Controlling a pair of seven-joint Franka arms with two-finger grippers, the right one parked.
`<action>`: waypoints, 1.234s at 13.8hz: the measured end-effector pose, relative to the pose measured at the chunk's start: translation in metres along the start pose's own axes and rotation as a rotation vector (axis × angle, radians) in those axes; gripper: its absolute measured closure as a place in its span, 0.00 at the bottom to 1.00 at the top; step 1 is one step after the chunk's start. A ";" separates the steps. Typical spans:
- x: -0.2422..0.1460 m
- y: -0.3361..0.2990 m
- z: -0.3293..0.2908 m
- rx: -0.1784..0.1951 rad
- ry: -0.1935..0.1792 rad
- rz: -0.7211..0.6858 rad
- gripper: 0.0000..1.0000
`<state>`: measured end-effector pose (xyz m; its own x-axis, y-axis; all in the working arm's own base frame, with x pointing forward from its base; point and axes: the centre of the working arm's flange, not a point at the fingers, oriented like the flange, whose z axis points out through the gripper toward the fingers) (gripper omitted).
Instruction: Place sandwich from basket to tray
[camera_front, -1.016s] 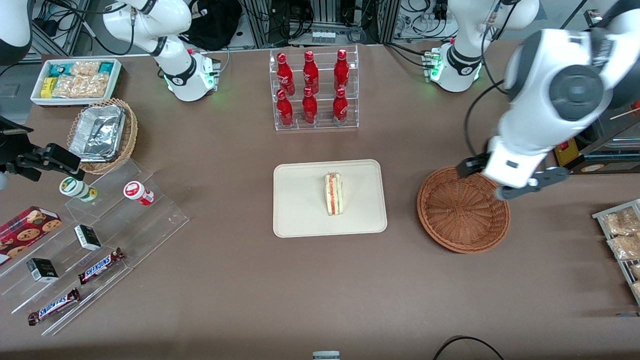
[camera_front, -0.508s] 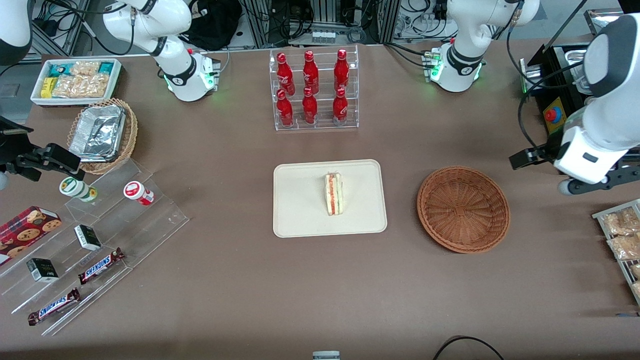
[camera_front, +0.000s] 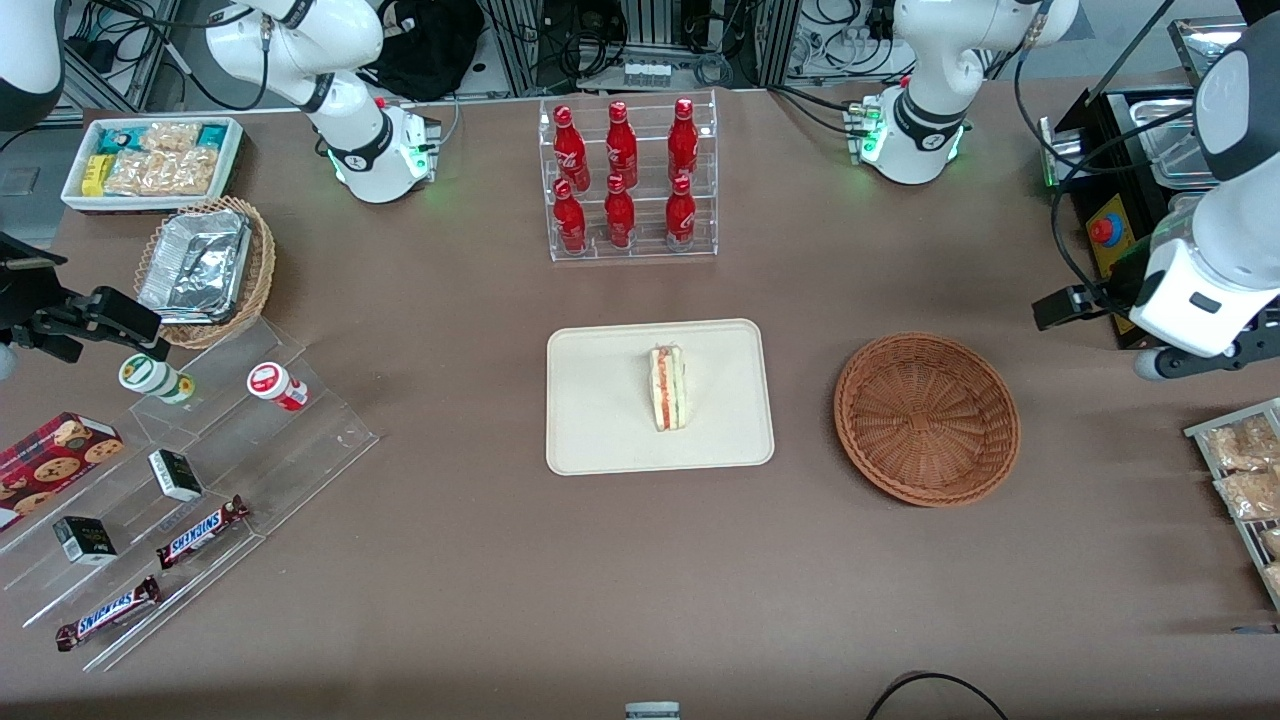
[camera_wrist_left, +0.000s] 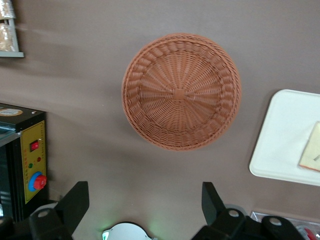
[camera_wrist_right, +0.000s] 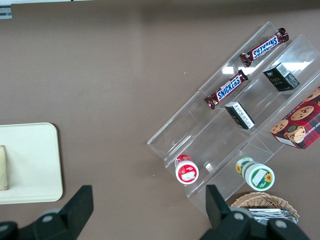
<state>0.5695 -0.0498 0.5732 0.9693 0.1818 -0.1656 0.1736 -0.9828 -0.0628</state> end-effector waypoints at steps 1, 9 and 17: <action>-0.003 0.000 -0.003 -0.007 0.002 0.006 0.00; -0.038 -0.016 -0.021 0.007 0.016 0.086 0.00; -0.038 -0.017 -0.027 0.003 0.035 0.101 0.00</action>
<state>0.5344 -0.0410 0.6075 0.9873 0.0801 -0.1368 0.0738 -0.9960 -0.0508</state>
